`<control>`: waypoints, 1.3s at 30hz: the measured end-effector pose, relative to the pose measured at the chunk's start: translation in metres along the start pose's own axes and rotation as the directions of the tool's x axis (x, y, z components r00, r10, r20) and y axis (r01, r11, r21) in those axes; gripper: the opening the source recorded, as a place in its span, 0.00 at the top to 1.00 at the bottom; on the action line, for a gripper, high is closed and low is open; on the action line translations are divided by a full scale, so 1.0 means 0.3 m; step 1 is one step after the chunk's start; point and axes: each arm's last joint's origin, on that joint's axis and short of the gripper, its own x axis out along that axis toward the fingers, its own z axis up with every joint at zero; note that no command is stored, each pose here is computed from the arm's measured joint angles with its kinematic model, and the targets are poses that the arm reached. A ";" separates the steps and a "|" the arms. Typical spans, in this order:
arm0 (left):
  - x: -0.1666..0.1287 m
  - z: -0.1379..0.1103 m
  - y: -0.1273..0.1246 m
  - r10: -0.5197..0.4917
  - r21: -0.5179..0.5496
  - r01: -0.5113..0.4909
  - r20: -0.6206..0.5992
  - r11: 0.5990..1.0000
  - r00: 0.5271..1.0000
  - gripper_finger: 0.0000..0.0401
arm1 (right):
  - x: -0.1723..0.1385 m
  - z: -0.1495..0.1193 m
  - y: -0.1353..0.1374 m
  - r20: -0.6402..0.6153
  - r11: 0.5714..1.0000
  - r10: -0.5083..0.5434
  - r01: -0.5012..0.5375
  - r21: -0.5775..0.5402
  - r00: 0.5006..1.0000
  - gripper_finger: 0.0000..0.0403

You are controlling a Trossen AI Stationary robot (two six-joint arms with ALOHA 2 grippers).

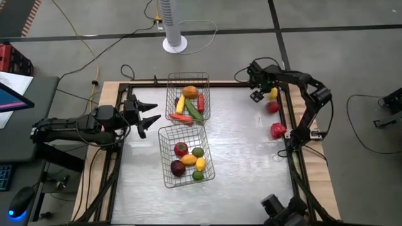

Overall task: Sort produce into baskets
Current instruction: Put the yellow lemon into the bottom basket

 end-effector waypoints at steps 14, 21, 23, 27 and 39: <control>0.000 0.000 0.000 -0.003 -0.006 0.003 -0.001 1.000 1.000 0.40 | -0.092 -0.015 -0.031 0.082 0.983 -0.008 -0.007 0.185 0.997 0.20; 0.000 -0.002 0.000 -0.003 -0.005 0.003 -0.007 1.000 1.000 0.40 | -0.047 0.008 -0.023 0.041 0.977 -0.080 0.070 0.203 0.996 0.22; 0.000 -0.002 0.000 -0.003 -0.006 0.003 -0.007 1.000 1.000 0.40 | -0.033 0.014 -0.021 0.002 0.978 -0.114 0.111 0.177 0.994 0.22; 0.000 0.000 0.000 -0.003 -0.008 0.003 0.000 1.000 1.000 0.40 | -0.032 0.027 -0.023 -0.074 0.974 -0.179 0.187 0.125 0.981 0.22; 0.000 -0.002 0.000 -0.001 0.002 0.001 -0.007 1.000 1.000 0.40 | 0.027 0.047 -0.018 -0.234 0.987 -0.148 0.157 0.023 0.961 0.22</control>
